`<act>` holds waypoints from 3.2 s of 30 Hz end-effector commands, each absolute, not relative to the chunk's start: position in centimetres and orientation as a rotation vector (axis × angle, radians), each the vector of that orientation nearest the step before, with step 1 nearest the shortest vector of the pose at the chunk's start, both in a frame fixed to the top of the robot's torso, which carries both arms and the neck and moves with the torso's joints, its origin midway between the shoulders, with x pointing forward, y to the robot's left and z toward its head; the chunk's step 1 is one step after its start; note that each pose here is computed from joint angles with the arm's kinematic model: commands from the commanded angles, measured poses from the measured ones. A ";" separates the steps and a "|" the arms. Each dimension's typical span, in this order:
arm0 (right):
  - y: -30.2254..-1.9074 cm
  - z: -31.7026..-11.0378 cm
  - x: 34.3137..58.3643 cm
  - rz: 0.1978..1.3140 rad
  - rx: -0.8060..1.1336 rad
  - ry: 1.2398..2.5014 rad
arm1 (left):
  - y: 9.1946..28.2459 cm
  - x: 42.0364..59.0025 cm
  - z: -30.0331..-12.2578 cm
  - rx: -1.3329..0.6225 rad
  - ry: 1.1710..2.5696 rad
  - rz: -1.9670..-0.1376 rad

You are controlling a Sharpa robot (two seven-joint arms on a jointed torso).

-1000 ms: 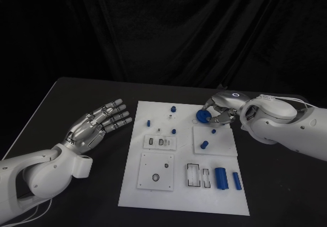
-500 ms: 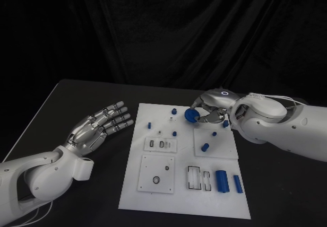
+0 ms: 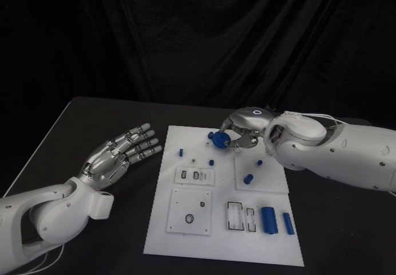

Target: Assemble the parts on the task board

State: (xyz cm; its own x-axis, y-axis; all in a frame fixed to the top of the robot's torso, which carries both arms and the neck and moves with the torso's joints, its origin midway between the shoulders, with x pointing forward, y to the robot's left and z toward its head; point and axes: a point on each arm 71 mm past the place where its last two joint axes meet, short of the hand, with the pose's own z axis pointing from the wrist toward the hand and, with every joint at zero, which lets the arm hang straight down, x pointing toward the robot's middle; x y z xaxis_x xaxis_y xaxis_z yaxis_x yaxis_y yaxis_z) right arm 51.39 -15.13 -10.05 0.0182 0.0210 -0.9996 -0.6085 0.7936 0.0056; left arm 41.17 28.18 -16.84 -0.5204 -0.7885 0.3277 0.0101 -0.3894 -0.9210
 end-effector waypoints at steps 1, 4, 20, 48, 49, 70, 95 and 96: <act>-14.7 -10.4 51.5 0.529 -0.521 1.488 | 28.6 41.0 -15.6 -0.995 1.070 -2.046; -14.3 -10.6 51.7 0.536 -0.529 1.487 | 28.6 41.0 -15.6 -0.995 1.070 -2.046; -13.1 -10.9 51.6 0.571 -0.551 1.471 | 28.7 41.1 -15.6 -0.996 1.072 -2.044; -11.9 -11.1 51.9 0.579 -0.574 1.478 | 28.8 41.2 -15.7 -1.004 1.071 -2.038; -11.8 -11.1 51.9 0.579 -0.574 1.478 | 28.8 41.2 -15.7 -1.004 1.071 -2.037; -12.1 -11.1 52.0 0.572 -0.575 1.488 | 28.8 41.4 -15.7 -1.006 1.073 -2.037; -13.6 -12.0 52.0 0.546 -0.564 1.535 | 28.9 41.4 -15.8 -1.006 1.071 -2.036; -13.7 -12.0 52.0 0.546 -0.562 1.534 | 28.9 41.4 -15.8 -1.006 1.071 -2.036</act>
